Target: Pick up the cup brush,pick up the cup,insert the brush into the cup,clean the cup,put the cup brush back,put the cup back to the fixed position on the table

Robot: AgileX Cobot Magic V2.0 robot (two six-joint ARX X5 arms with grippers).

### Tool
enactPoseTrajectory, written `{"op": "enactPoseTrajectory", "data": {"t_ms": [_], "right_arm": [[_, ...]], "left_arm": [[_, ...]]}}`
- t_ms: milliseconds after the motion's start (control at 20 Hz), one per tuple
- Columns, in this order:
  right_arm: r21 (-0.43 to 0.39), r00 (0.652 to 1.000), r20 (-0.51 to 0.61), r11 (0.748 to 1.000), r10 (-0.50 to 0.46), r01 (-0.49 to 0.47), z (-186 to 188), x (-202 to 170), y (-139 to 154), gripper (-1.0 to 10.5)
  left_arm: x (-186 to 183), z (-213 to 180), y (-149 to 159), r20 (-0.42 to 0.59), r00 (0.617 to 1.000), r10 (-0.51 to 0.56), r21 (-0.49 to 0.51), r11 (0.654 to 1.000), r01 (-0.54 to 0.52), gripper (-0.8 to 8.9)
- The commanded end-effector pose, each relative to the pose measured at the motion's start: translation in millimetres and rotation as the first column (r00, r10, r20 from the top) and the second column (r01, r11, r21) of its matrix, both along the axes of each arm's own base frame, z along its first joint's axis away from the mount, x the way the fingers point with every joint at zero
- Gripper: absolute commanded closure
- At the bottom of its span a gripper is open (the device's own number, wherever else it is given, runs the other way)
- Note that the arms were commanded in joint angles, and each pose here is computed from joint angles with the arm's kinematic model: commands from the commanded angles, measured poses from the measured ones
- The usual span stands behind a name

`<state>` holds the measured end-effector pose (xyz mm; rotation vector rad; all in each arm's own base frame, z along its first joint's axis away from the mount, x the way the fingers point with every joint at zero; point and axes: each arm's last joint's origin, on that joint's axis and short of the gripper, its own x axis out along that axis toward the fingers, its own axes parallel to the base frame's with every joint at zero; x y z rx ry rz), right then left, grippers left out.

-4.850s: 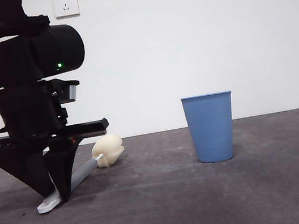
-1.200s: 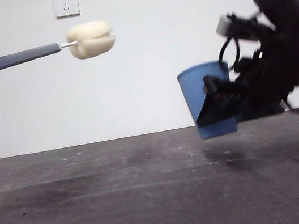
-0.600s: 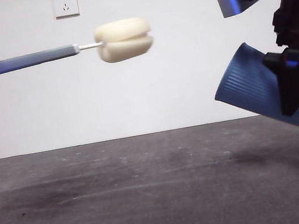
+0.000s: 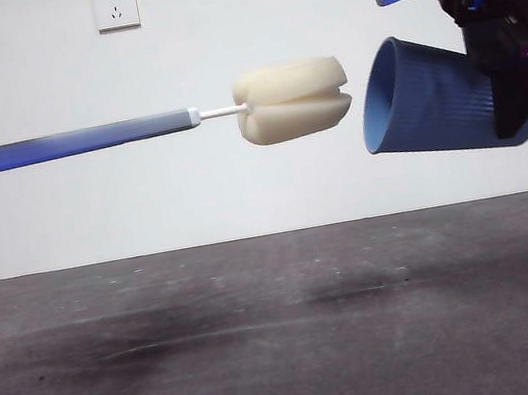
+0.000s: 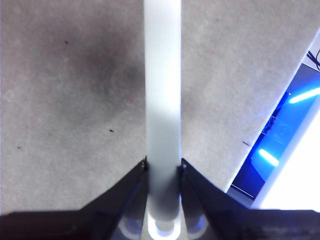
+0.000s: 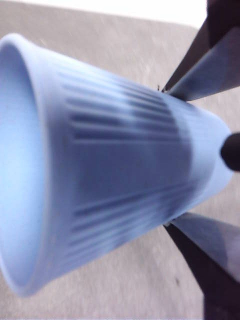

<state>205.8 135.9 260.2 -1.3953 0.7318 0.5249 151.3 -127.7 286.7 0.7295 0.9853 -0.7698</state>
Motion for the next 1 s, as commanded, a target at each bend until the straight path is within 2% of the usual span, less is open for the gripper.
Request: {"op": "enactPoseTrajectory", "data": {"t_ms": [50,350,600,1000], "right_arm": [[-0.058,0.998,0.004,0.996,0.068,-0.068,-0.7,-1.6,5.5,9.6],[-0.151,0.983,-0.004,0.972,0.181,-0.18,-1.2,-10.6,17.4,9.6],[-0.178,0.97,-0.017,0.954,0.243,-0.243,-5.1,-17.6,30.2,9.6],[-0.209,0.937,-0.072,0.913,0.343,-0.351,-22.5,-29.3,58.8,9.6]], "left_arm": [[0.9,-5.1,-4.7,-0.014,1.0,-0.025,0.016,1.0,0.026,8.22],[6.7,-15.6,-20.5,-0.03,0.998,-0.062,0.03,0.998,0.062,8.22],[12.9,-27.4,-36.1,-0.045,0.996,-0.079,0.034,0.996,0.08,8.22],[22.1,-37.7,-59.4,-0.034,0.998,-0.045,-0.062,0.997,0.043,8.22]]}}
